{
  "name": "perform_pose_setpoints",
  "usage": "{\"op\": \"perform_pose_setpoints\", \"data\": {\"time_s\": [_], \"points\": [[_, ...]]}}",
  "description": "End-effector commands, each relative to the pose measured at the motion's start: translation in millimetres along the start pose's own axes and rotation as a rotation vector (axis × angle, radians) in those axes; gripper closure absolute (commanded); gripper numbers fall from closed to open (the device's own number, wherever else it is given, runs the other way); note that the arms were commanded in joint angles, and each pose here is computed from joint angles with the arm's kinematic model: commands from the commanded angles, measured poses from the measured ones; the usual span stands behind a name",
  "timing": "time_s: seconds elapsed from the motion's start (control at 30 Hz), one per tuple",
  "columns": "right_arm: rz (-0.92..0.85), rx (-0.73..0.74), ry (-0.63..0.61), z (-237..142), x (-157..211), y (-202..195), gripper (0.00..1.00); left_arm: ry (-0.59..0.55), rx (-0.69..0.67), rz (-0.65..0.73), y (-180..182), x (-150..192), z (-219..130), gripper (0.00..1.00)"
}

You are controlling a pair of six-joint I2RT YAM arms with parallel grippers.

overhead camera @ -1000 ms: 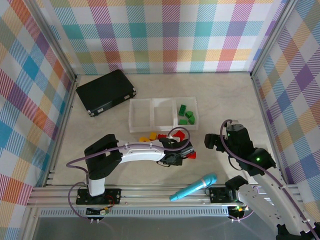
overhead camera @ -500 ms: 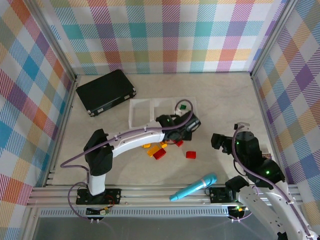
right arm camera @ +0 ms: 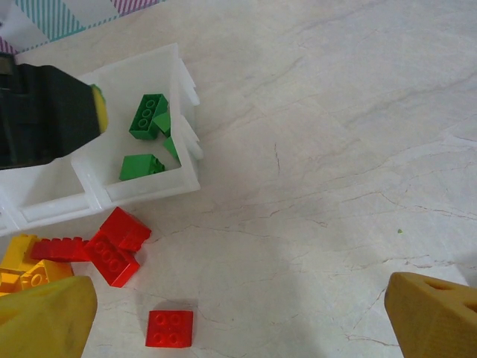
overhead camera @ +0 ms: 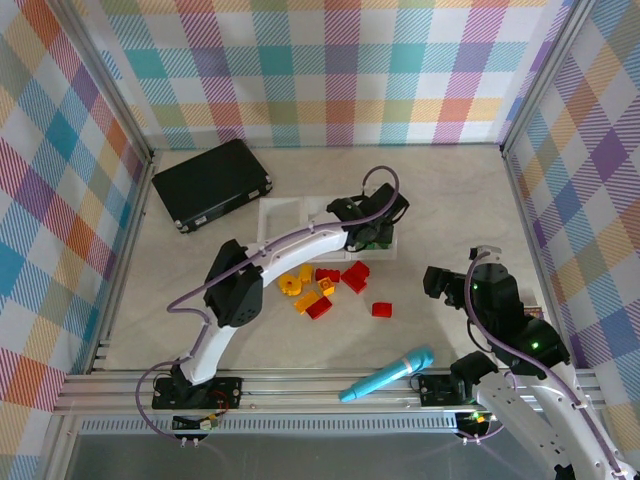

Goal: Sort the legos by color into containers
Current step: Place the lego in the container.

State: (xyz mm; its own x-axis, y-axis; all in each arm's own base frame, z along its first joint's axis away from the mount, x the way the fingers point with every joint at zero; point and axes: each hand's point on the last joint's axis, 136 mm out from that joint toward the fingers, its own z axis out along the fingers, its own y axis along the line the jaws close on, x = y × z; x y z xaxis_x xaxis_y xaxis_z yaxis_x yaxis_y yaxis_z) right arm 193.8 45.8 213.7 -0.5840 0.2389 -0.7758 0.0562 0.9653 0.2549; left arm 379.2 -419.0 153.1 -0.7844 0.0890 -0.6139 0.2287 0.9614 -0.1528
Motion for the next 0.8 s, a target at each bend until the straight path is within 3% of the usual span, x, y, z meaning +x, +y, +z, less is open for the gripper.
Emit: {"op": "perform_pose_setpoints", "data": {"time_s": [0.0, 0.23, 0.4, 0.57, 0.77], "points": [[0.008, 0.028, 0.011, 3, 5, -6, 0.01, -0.033, 0.020, 0.000, -2, -20, 15, 0.71], [0.007, 0.025, 0.014, 3, 6, -6, 0.01, -0.017, 0.003, -0.037, 8, -24, 50, 0.69], [0.005, 0.024, 0.016, 4, 6, -5, 0.01, -0.014, 0.008, -0.054, 11, -25, 62, 0.57], [0.006, 0.024, 0.017, 4, 6, -5, 0.01, -0.028, 0.016, -0.051, 11, -31, 57, 0.40], [0.008, 0.028, 0.016, 4, 6, -6, 0.01, -0.069, 0.096, -0.037, -3, -50, 28, 0.29]]}}
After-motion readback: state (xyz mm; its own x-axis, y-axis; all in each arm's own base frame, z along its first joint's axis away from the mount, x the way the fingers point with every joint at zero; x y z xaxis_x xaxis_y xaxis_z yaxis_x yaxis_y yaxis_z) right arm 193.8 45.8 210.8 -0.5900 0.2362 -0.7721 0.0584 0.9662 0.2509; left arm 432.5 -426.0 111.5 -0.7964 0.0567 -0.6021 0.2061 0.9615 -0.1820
